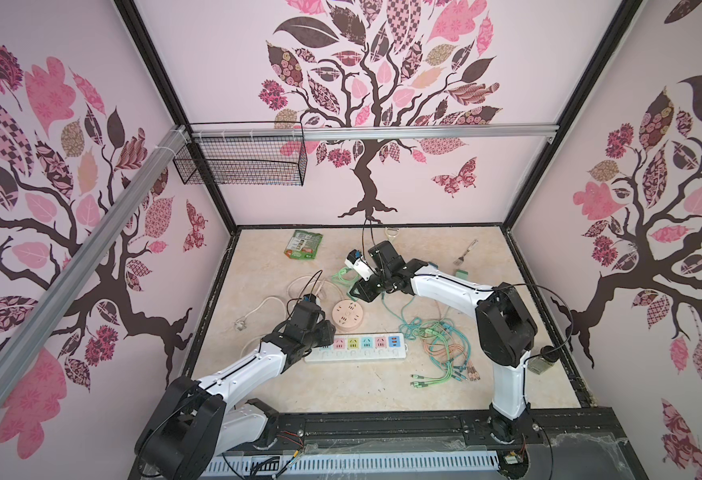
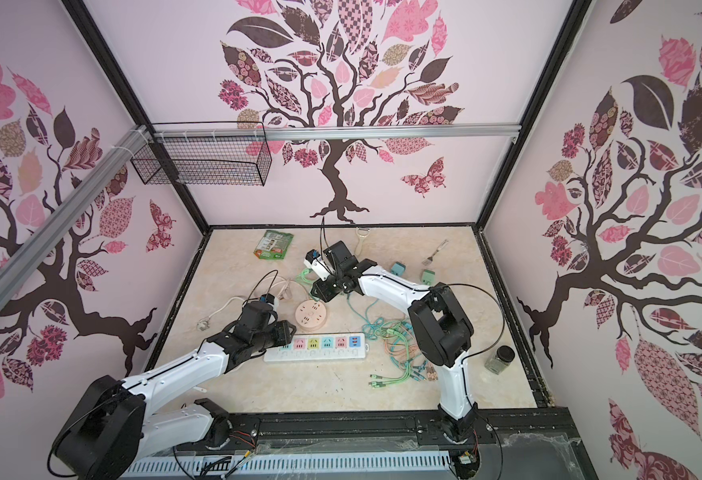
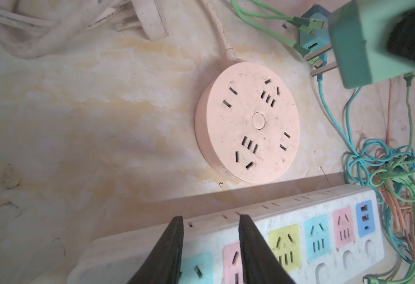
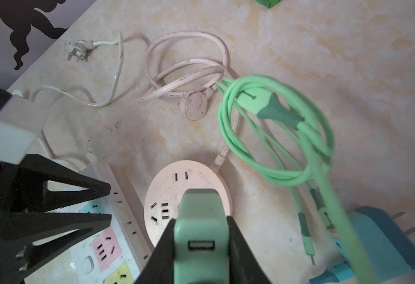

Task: Insert the plug
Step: 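Lower the charger toward the round pink socket while the left gripper moves over it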

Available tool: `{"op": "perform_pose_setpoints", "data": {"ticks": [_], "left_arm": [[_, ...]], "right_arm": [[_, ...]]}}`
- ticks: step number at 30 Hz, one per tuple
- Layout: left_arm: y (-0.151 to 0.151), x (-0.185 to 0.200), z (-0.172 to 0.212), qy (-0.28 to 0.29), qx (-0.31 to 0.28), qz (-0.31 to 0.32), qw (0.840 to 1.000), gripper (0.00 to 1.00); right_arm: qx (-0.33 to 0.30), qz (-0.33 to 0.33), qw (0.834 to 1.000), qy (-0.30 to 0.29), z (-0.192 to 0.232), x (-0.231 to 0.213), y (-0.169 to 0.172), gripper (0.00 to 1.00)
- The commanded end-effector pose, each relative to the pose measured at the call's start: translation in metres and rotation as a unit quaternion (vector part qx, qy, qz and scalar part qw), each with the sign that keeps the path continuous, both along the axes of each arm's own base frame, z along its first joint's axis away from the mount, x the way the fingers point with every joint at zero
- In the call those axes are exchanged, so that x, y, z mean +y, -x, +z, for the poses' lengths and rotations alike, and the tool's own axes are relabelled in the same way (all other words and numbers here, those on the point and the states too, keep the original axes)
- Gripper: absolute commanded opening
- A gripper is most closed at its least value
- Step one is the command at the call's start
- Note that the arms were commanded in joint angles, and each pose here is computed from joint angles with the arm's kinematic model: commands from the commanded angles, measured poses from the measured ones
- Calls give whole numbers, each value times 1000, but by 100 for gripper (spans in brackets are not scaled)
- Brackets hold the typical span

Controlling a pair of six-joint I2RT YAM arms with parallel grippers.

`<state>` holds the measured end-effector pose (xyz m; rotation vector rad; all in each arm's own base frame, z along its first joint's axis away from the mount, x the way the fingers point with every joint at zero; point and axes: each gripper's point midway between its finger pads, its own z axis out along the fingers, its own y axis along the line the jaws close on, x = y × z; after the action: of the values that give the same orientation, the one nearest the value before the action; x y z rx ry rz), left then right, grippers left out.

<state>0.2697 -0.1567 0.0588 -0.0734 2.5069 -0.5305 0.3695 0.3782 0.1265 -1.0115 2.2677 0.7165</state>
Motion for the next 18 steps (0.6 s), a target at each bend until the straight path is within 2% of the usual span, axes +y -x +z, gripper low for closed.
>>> {"op": "perform_pose_setpoints", "data": {"ticks": [1,18], "left_arm": [[-24,-9,22,15,-38,3,999,39],[-49,-19,6,18,-12,10,1000,31]], "right_arm": [[2,8,1000,0,3,-1,6,24],[11,16,1000,3,-5,-5,16,24]]}}
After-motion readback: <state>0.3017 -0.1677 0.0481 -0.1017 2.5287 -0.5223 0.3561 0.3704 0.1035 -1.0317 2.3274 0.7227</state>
